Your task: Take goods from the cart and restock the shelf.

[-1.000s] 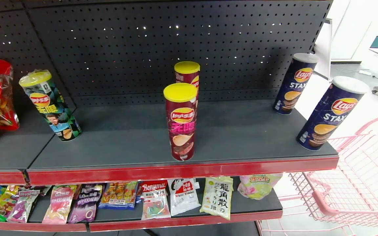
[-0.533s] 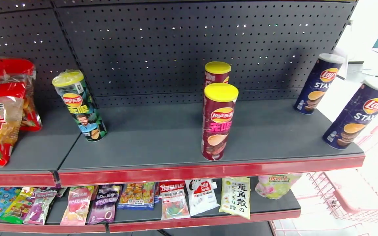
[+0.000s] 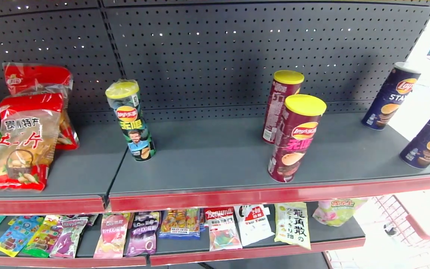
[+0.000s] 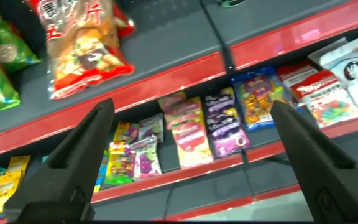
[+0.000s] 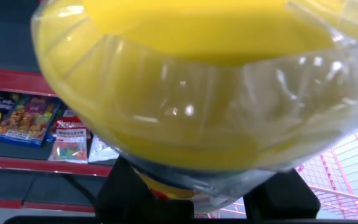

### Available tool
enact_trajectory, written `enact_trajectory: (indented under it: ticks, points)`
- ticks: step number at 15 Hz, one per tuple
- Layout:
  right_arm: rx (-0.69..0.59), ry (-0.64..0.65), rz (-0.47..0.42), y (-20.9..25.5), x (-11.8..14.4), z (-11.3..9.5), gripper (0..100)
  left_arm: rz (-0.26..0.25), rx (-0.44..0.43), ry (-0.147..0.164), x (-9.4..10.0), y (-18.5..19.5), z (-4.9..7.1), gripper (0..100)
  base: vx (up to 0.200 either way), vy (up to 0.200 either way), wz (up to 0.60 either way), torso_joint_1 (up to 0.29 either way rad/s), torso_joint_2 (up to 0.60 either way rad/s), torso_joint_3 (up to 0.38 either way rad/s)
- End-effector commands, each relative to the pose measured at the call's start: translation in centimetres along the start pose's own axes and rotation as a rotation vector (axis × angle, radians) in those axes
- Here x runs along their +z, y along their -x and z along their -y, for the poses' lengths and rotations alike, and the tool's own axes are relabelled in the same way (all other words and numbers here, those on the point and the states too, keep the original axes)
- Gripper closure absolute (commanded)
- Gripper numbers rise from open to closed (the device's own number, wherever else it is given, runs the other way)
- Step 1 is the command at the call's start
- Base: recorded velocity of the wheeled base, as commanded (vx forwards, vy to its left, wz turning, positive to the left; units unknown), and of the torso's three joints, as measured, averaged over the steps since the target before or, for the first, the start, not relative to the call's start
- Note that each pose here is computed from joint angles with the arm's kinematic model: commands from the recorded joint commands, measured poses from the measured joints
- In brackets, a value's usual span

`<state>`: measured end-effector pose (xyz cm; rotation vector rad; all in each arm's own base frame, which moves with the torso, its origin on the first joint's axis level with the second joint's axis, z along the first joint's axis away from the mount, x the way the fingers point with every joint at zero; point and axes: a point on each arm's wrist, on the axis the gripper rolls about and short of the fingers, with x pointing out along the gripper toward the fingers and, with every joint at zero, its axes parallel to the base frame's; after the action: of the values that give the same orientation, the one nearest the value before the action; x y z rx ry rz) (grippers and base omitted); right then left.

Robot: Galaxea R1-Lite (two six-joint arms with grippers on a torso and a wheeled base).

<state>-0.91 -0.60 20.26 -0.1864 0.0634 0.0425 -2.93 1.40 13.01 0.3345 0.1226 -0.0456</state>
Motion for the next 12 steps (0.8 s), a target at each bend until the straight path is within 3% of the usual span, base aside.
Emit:
enact_trajectory:
  ticks: [1, 12]
  points:
    - [0.001, 0.002, -0.004, -0.07, -0.02, -0.02, 100, -0.003, 0.000, -0.001, -0.02, -0.04, 0.01, 0, 0.000, 0.200, 0.00, 0.002, 0.00, 0.002]
    - [0.040, 0.006, 0.009, 0.07, -0.14, -0.10, 100, -0.003, 0.000, -0.002, -0.07, -0.04, 0.03, 0, 0.000, 0.200, 0.00, -0.001, 0.00, 0.002]
